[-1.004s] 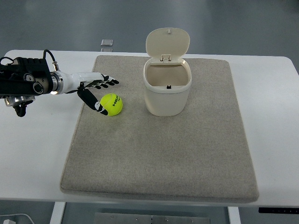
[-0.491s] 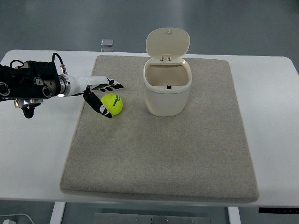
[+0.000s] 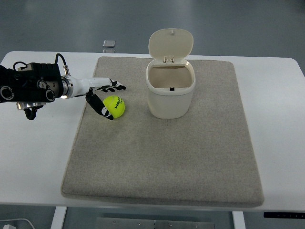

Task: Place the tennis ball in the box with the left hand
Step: 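Close the left hand's fingers around the yellow-green tennis ball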

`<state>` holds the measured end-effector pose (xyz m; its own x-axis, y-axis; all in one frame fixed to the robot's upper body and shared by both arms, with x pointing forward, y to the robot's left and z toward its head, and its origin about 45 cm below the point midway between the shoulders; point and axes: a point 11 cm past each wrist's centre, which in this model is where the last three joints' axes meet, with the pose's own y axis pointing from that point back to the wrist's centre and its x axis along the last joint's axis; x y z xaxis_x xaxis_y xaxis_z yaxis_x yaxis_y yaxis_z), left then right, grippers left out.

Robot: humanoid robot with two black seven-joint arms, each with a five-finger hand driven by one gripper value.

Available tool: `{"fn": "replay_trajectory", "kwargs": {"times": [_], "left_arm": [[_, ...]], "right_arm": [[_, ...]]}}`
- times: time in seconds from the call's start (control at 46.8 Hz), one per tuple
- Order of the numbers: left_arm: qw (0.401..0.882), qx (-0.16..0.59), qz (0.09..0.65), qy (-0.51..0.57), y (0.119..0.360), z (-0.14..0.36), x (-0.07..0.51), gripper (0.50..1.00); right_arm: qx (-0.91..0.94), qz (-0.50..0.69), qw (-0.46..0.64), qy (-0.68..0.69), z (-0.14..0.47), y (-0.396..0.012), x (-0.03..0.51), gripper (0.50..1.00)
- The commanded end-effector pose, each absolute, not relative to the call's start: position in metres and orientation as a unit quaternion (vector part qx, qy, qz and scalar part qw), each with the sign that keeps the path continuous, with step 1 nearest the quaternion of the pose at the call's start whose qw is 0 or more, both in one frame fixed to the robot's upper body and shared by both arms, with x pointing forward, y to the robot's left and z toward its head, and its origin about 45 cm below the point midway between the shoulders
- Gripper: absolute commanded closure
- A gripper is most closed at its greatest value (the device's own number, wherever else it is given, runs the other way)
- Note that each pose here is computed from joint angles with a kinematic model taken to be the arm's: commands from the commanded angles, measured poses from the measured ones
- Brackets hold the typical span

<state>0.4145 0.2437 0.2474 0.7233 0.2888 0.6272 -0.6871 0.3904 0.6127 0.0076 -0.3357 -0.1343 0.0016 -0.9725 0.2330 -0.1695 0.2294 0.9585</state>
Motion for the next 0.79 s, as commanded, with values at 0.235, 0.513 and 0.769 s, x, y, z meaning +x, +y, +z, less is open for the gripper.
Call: {"fn": "replay_trajectory", "kwargs": {"times": [0.235, 0.513, 0.769], "left_arm": [[0.801, 0.465, 0.308, -0.216, 0.248, 0.244, 0.417, 0.516], [0.810, 0.458, 0.294, -0.216, 0.234, 0.236, 0.413, 0.516], [0.814, 0.456, 0.287, -0.215, 0.227, 0.233, 0.411, 0.516]], "right_arm": [[0.484, -0.389, 0.516, -0.590, -0.134, -0.336, 0.008, 0.562], [0.484, -0.389, 0.516, -0.590, -0.134, -0.336, 0.008, 0.562], [0.484, -0.389, 0.516, -0.590, -0.134, -0.336, 0.008, 0.562]]}}
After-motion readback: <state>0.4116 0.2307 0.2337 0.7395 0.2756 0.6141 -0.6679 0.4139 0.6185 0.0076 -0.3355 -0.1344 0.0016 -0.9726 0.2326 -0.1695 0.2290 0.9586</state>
